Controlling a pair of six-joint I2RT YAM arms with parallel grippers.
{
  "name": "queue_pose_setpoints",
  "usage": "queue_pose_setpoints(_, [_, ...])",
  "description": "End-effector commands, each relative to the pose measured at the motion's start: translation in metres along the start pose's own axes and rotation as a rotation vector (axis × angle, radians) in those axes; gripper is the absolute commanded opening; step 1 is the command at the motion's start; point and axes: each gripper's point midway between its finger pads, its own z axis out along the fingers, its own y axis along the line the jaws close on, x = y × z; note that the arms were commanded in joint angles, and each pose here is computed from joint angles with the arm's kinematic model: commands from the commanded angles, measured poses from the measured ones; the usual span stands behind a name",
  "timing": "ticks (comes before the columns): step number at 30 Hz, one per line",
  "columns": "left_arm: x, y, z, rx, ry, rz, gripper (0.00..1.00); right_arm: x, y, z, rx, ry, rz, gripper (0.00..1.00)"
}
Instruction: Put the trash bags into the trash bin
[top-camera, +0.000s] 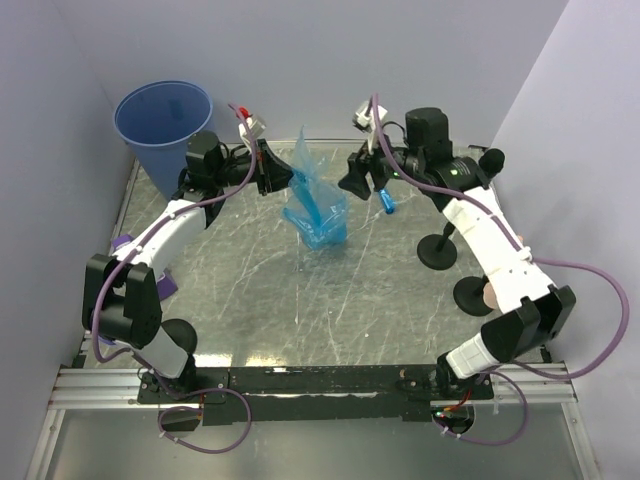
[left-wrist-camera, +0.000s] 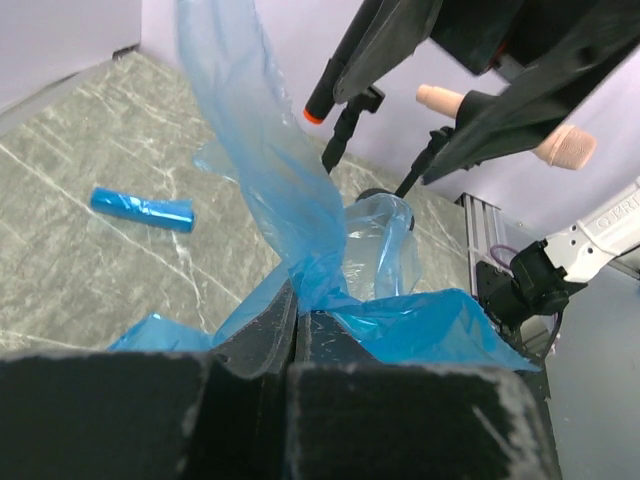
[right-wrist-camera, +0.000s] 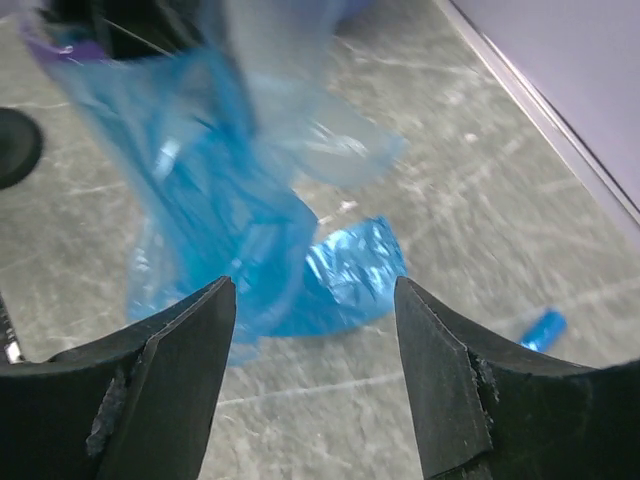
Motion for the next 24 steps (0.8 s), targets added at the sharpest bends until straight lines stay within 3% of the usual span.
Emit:
queue_pose_setpoints(1, [-0.026, -0.024, -0.004, 0.043, -0.020, 0.104, 0.01, -0.010, 0.025, 0.010, -0.144, -0.004, -0.018, 0.72])
queue_pose_setpoints(7, [-0.032, -0.033, -0.005, 0.064, -0.034, 0.105, 0.01, 0.016, 0.033, 0.044, -0.167, 0.078, 0.023, 0.71])
queue_pose_setpoints(13, [-0.029, -0.038, -0.005, 0.086, -0.012, 0.108, 0.01, 0.029, 0.019, 0.067, -0.116, 0.106, 0.050, 0.58])
queue_pose_setpoints(15, [-0.027, -0.038, -0.005, 0.088, -0.002, 0.106, 0.01, 0.023, 0.018, 0.070, -0.121, 0.088, 0.039, 0.44])
queue_pose_setpoints(18, [-0.021, -0.030, -0.004, 0.055, 0.008, 0.079, 0.02, 0.011, 0.023, 0.068, -0.165, 0.051, 0.021, 0.13])
queue_pose_setpoints(19, [-0.020, -0.025, -0.004, 0.031, 0.011, 0.062, 0.14, 0.008, 0.027, 0.066, -0.184, 0.039, 0.021, 0.06])
queue_pose_setpoints(20, [-0.018, -0.020, -0.004, 0.000, 0.008, 0.044, 0.36, 0.005, 0.032, 0.063, -0.212, 0.027, 0.022, 0.00])
queue_pose_setpoints(21, [-0.018, -0.017, -0.006, -0.027, 0.004, 0.031, 0.50, 0.004, 0.034, 0.060, -0.226, 0.019, 0.026, 0.00])
queue_pose_setpoints(24, [-0.011, -0.011, -0.016, -0.058, 0.011, -0.027, 0.62, -0.001, 0.029, 0.049, -0.205, -0.013, 0.081, 0.00])
